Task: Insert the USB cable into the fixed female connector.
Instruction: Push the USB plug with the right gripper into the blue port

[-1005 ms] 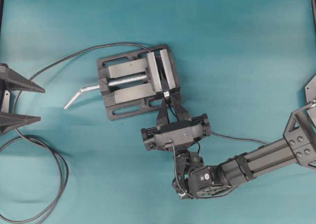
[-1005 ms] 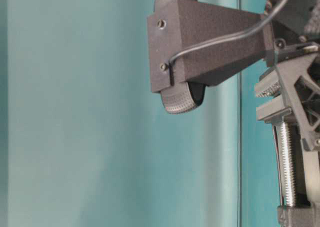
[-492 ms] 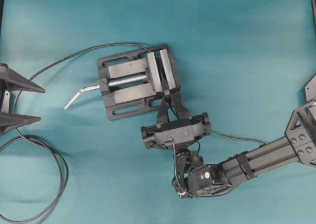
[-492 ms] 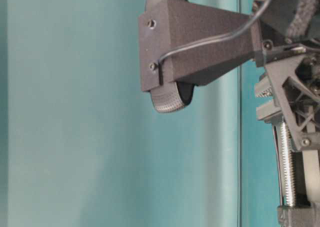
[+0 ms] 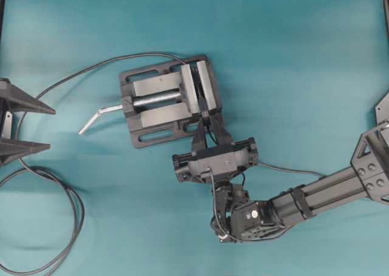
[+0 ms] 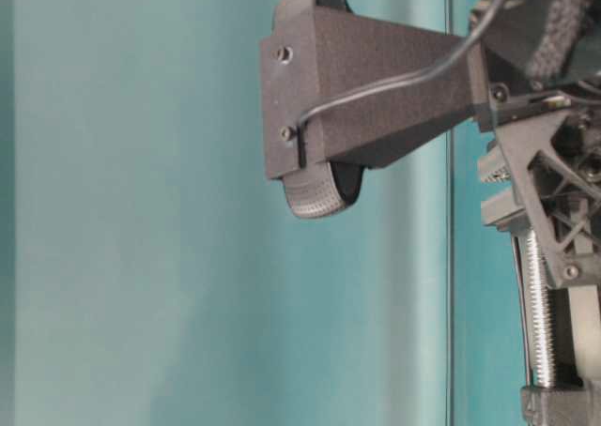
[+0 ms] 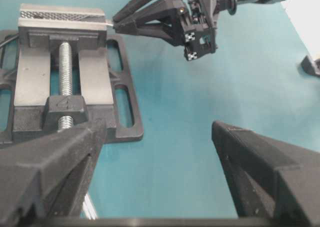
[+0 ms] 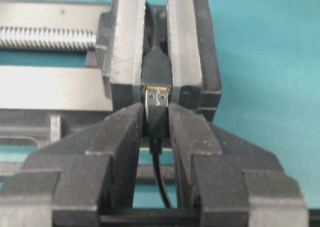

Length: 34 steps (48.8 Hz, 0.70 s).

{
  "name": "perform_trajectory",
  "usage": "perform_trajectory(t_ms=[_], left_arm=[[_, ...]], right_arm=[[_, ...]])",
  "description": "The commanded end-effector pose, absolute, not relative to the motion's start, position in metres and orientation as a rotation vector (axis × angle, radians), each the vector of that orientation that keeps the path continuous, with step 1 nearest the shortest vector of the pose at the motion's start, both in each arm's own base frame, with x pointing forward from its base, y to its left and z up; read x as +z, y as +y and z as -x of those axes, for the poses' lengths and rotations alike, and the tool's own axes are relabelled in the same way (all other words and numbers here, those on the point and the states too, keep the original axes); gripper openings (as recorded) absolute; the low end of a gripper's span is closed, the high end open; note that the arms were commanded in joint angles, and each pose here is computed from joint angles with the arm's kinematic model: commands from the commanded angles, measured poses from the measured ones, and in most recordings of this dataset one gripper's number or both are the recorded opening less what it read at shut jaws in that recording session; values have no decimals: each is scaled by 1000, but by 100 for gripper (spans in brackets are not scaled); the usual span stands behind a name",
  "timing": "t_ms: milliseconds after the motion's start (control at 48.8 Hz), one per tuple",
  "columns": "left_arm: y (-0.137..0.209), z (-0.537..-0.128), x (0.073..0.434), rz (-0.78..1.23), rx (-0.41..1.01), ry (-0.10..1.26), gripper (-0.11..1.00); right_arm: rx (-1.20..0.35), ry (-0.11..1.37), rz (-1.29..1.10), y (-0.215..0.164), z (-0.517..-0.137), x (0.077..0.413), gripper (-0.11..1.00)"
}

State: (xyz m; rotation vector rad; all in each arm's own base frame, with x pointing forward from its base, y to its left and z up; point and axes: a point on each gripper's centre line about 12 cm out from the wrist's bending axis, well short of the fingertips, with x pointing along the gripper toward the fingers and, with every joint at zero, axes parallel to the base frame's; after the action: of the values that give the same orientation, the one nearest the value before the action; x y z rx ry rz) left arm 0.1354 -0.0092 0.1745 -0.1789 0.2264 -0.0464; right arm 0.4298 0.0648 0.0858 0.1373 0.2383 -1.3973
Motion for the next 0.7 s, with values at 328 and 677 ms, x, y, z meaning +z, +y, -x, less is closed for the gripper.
perform_trajectory(t_ms=[328, 677], left_arm=[[-10, -137, 177, 188, -48, 228, 99], [-10, -137, 176, 188, -48, 230, 99]], right_arm=[[-1449, 186, -201, 35, -437, 117, 21], [-1466, 190, -200, 22, -437, 115, 21]])
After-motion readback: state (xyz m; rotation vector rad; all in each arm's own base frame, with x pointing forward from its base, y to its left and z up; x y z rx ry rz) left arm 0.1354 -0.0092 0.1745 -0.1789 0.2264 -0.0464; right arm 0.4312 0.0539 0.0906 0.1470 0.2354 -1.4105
